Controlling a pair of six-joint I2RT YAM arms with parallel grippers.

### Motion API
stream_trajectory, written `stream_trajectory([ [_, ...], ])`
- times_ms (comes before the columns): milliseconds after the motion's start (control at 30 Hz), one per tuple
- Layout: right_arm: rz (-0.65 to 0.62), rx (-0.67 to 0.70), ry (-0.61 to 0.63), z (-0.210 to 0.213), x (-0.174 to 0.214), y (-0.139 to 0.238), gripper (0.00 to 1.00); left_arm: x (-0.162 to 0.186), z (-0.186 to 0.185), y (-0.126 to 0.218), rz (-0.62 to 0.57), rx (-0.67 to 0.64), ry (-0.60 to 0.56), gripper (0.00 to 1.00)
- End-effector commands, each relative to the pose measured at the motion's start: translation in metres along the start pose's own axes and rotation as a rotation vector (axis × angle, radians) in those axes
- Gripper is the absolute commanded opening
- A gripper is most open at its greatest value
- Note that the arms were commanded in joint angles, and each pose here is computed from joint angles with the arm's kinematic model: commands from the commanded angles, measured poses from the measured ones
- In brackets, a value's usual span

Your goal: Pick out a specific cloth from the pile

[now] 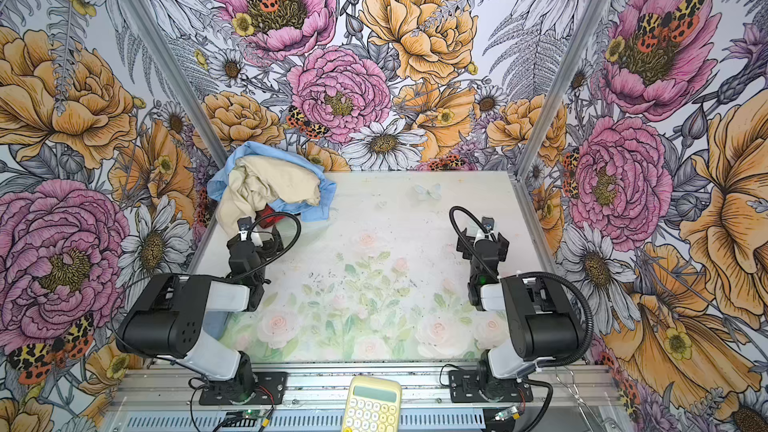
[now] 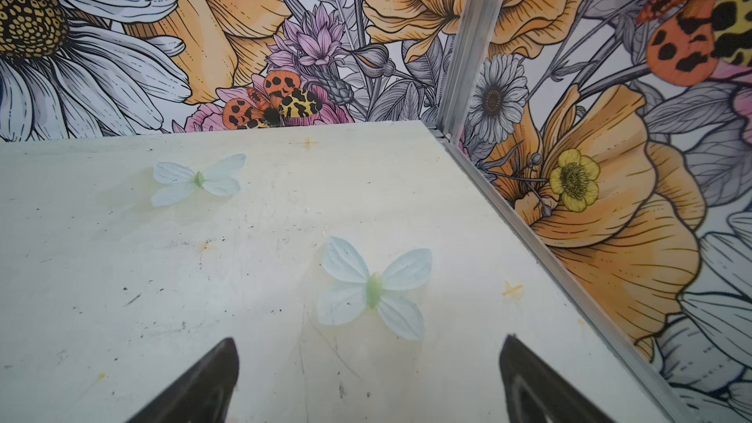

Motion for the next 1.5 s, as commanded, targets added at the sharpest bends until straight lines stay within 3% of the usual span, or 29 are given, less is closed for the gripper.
stream_trajectory([
  [0,-0.027,0.006,-0.019,-0.002,-0.009,-0.003,0.99,-0.005,-0.008,0.003,-0.027,0.035,0.005,0.99],
  [200,-0.027,0.006,-0.021,-0.002,-0.008,-0.003,0.99,-0.005,-0.002,-0.002,0.002,0.047,0.030,0.99],
  [333,-0.028,0.005,-0.022,-0.002,-0.009,-0.003,0.99,-0.006,0.001,-0.001,0.012,0.222,0.097,0.99],
  [567,-0.025,0.005,-0.022,-0.002,-0.008,-0.003,0.99,-0.006,0.000,0.001,0.003,0.239,0.100,0.99],
  [900,-0.084,0.041,0.019,0.004,-0.013,0.012,0.99,-0.010,0.001,0.008,-0.038,0.232,0.100,0.99],
  [1067,-0.083,0.108,0.014,-0.005,-0.024,0.016,0.97,-0.039,-0.003,0.039,-0.112,0.119,0.056,0.94],
  [1133,-0.079,0.152,0.063,-0.001,-0.047,0.028,0.97,-0.044,-0.006,0.045,-0.076,0.034,0.055,0.92],
  [1233,-0.226,0.040,0.034,0.021,-0.087,0.055,1.00,-0.054,-0.020,0.055,0.036,-0.045,0.008,0.85],
  [1300,-0.170,-0.134,-0.030,0.046,-0.110,0.062,0.99,-0.057,-0.014,0.054,0.119,-0.163,-0.018,0.84],
  [1333,-0.100,-0.226,-0.054,0.064,-0.118,0.063,0.99,-0.055,-0.008,0.048,0.187,-0.206,0.007,0.83],
  [1400,-0.034,-0.417,-0.012,0.113,-0.129,0.075,0.98,-0.041,-0.011,0.030,0.327,-0.132,0.108,0.82],
  [1467,-0.030,-0.520,0.062,0.160,-0.129,0.093,0.98,-0.023,-0.015,0.013,0.462,-0.053,0.255,0.71],
])
Point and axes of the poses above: each gripper's point midway between its finger pads, its own y axis back along the fingers, its own z axis along the line the jaws close on, x = y × z, the point moved 4 cm from there along y, back along the fingers, and after that the axes turned 7 degrees about y, right-handed, at the moved point
